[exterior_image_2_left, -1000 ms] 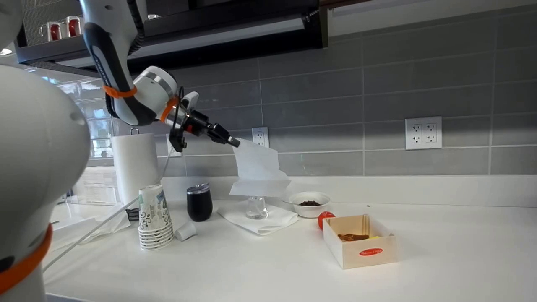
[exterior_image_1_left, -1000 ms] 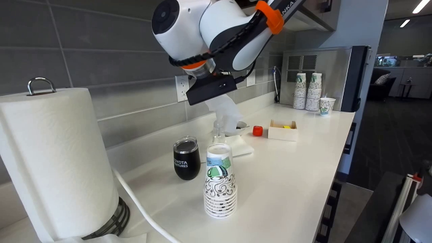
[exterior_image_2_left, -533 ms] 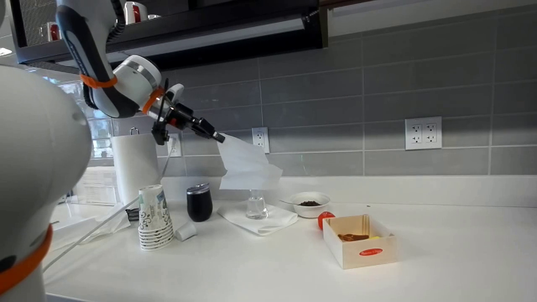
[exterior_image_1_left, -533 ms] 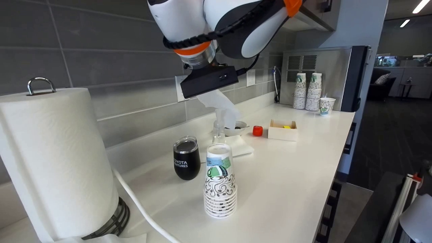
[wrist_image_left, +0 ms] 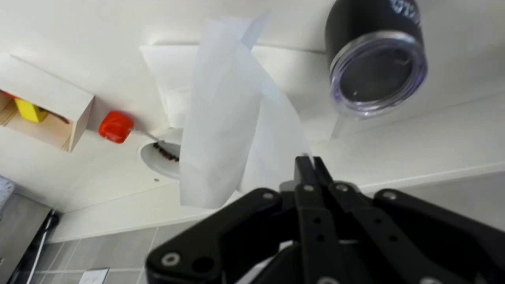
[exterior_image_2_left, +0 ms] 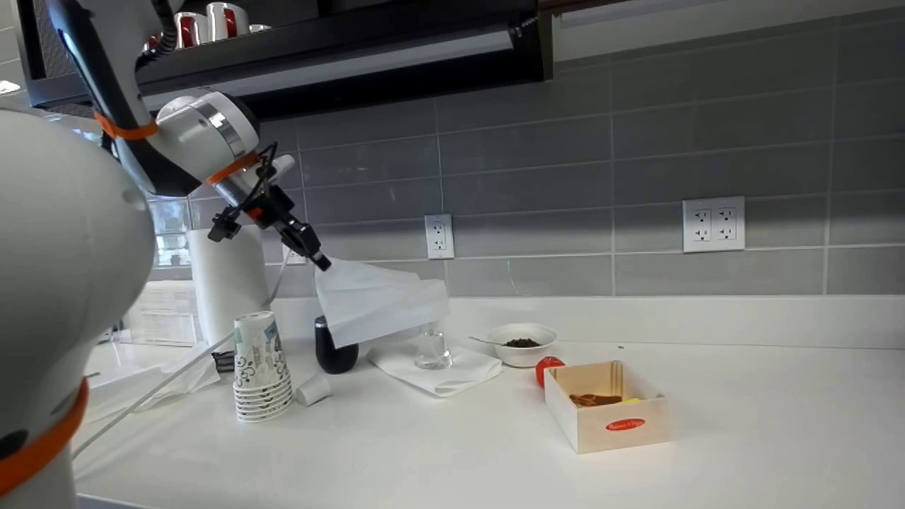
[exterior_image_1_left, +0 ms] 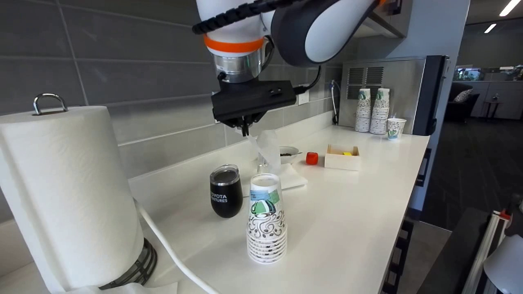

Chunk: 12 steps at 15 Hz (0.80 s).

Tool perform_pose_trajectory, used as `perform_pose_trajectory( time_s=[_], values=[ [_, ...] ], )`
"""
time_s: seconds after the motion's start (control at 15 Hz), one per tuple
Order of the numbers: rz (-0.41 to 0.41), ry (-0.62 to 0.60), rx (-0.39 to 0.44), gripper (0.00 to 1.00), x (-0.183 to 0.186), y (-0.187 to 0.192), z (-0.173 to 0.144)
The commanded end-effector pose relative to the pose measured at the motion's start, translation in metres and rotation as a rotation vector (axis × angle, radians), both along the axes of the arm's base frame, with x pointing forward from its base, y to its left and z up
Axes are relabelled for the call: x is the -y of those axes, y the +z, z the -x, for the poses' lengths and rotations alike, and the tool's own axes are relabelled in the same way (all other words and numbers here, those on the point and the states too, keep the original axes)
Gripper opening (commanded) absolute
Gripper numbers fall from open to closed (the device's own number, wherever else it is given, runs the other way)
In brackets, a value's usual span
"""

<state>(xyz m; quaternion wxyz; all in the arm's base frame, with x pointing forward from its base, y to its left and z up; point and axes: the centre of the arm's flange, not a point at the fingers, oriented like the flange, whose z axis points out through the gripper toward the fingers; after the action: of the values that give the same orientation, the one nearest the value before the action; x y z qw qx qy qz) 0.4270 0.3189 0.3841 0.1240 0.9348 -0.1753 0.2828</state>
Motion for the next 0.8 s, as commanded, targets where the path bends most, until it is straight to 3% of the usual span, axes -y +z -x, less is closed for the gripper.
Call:
perform_pose_trajectory(
  time_s=[0.0, 0.47, 0.73],
  values=[
    [-0.114, 0.046, -0.13, 0.0, 0.02, -0.001, 0.021],
    [-0.226, 0.015, -0.38, 0.0, 0.047, -0.033, 0.037],
    [-0.245, -0.031, -0.403, 0.0, 0.065, -0.04, 0.042]
  ],
)
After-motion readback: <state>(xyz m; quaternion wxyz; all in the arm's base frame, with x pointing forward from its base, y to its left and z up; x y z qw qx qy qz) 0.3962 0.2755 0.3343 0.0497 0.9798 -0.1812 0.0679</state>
